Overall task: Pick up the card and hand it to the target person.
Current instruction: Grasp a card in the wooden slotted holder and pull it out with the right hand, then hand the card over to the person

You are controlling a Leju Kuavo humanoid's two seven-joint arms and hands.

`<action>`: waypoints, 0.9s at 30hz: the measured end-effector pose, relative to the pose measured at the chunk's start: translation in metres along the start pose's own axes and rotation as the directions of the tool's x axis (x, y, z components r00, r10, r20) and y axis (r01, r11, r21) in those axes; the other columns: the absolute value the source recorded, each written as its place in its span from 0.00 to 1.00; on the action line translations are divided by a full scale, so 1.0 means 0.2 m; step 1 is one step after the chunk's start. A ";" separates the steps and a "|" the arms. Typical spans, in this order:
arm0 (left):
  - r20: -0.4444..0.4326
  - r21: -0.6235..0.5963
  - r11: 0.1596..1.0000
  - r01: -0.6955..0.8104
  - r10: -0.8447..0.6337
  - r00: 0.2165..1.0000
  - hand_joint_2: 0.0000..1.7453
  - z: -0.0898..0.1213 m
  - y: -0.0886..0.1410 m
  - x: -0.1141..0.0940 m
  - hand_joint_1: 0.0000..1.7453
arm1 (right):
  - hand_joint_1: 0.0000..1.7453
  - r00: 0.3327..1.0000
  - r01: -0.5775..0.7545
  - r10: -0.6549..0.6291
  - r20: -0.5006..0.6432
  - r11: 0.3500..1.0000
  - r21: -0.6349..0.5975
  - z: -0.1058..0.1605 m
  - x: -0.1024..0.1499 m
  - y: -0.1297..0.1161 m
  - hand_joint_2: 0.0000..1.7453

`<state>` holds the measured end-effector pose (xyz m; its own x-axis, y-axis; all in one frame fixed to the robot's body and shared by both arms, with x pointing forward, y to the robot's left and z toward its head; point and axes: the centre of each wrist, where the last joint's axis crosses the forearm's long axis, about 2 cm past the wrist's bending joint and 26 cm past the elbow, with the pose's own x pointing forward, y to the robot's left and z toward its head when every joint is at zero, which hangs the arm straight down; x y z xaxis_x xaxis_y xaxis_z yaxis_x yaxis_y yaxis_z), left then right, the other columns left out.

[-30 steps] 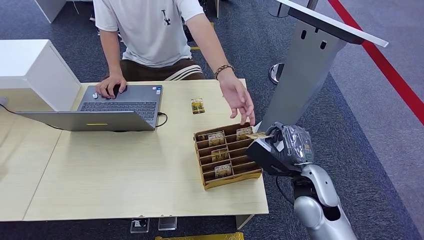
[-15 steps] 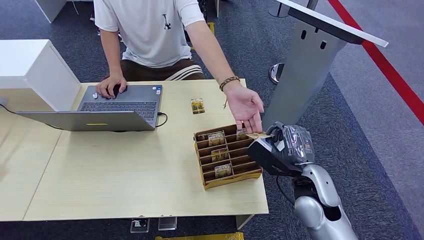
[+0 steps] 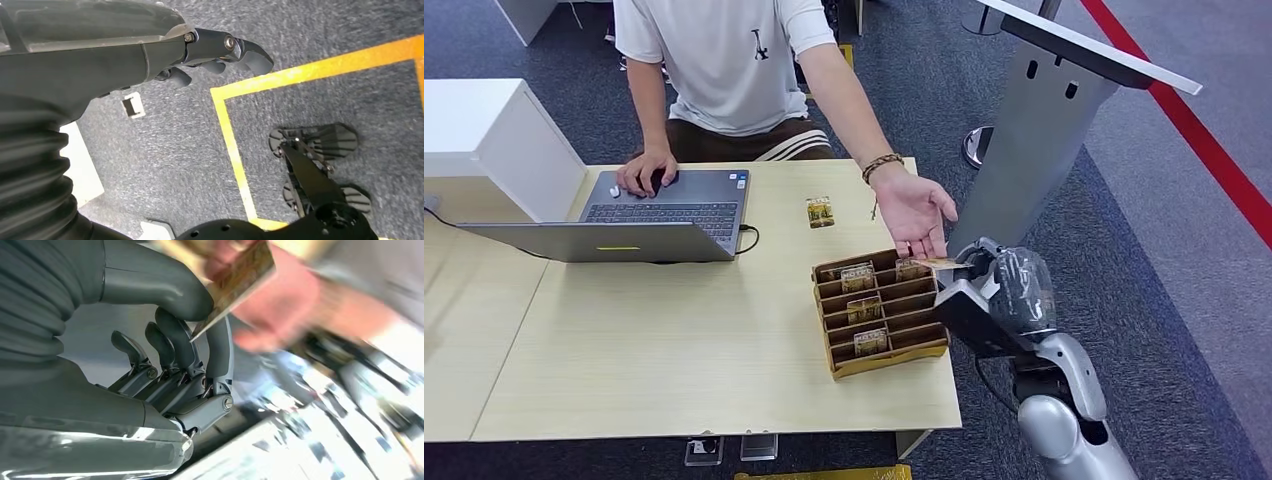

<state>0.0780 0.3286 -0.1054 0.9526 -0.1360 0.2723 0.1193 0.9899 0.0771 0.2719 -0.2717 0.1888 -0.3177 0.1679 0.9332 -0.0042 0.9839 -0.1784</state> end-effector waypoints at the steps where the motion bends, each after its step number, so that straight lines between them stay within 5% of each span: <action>1: 0.000 0.000 1.000 0.000 0.000 1.000 0.00 0.00 0.00 0.00 0.00 | 0.00 1.000 0.001 -0.001 -0.001 1.000 0.001 0.00 0.00 0.00 1.00; 27: -0.003 0.000 1.000 -0.003 0.003 1.000 0.00 0.00 0.00 -0.01 0.00 | 0.00 0.998 0.039 -0.038 -0.051 0.999 0.033 -0.01 -0.02 0.00 1.00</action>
<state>0.0763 0.3294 -0.1056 0.9539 -0.1327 0.2692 0.1161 0.9903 0.0767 0.2744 -0.2728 0.1850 -0.2686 0.1337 0.9539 -0.0478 0.9873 -0.1518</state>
